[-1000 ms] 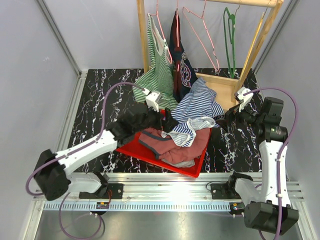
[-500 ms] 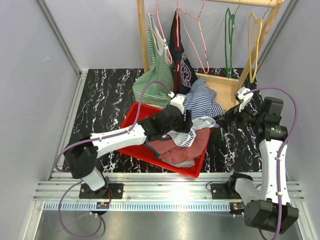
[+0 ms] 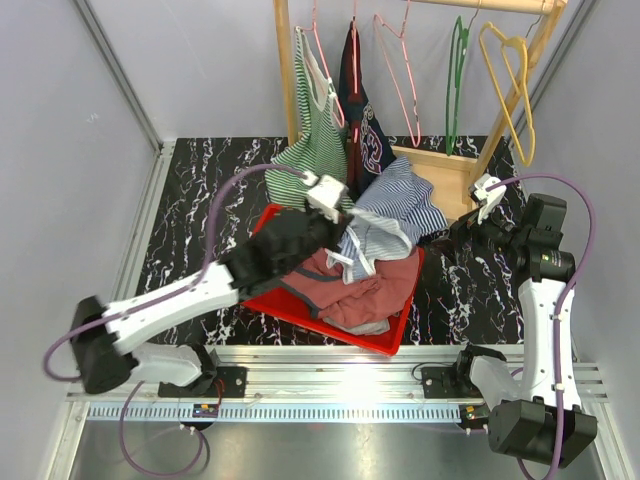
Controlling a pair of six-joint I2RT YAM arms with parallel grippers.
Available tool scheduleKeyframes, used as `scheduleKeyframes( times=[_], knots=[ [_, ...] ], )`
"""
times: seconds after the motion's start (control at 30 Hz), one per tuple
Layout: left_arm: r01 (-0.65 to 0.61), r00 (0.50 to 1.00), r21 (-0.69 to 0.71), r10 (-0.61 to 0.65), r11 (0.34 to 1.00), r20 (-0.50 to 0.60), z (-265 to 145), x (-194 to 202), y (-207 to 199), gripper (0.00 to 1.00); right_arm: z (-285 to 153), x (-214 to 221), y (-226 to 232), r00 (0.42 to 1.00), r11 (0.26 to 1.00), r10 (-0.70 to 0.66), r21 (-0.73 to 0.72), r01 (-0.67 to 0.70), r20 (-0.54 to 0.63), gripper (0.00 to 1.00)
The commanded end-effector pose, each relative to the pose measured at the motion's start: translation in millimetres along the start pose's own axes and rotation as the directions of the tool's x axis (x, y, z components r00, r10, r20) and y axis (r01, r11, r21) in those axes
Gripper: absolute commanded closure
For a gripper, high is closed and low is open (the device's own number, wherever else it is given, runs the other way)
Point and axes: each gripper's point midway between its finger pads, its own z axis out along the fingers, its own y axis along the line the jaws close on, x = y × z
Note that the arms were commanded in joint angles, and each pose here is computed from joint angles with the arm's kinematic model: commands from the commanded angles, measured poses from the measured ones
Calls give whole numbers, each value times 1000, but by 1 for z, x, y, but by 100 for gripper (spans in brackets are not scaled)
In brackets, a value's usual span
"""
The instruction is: Remove the tank top from the hanger
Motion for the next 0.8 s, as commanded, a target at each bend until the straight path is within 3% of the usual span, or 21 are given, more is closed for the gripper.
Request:
scheduleKeyframes(
  times=[0.0, 0.23, 0.4, 0.77],
  knots=[
    [-82, 941, -79, 103, 993, 323, -51, -110, 20, 100, -2, -7, -2, 999, 999, -35, 7, 35, 19, 0],
    [-75, 833, -200, 172, 977, 525, -138, -203, 51, 100, -3, -7, -3, 999, 999, -36, 12, 35, 18, 0],
    [-17, 735, -181, 135, 983, 664, -199, -252, 56, 100, -2, -6, -3, 999, 999, -36, 11, 36, 19, 0],
    [29, 561, -88, 57, 996, 826, -286, -324, 53, 100, -3, -8, -1, 999, 999, -38, 6, 38, 24, 0]
  ],
)
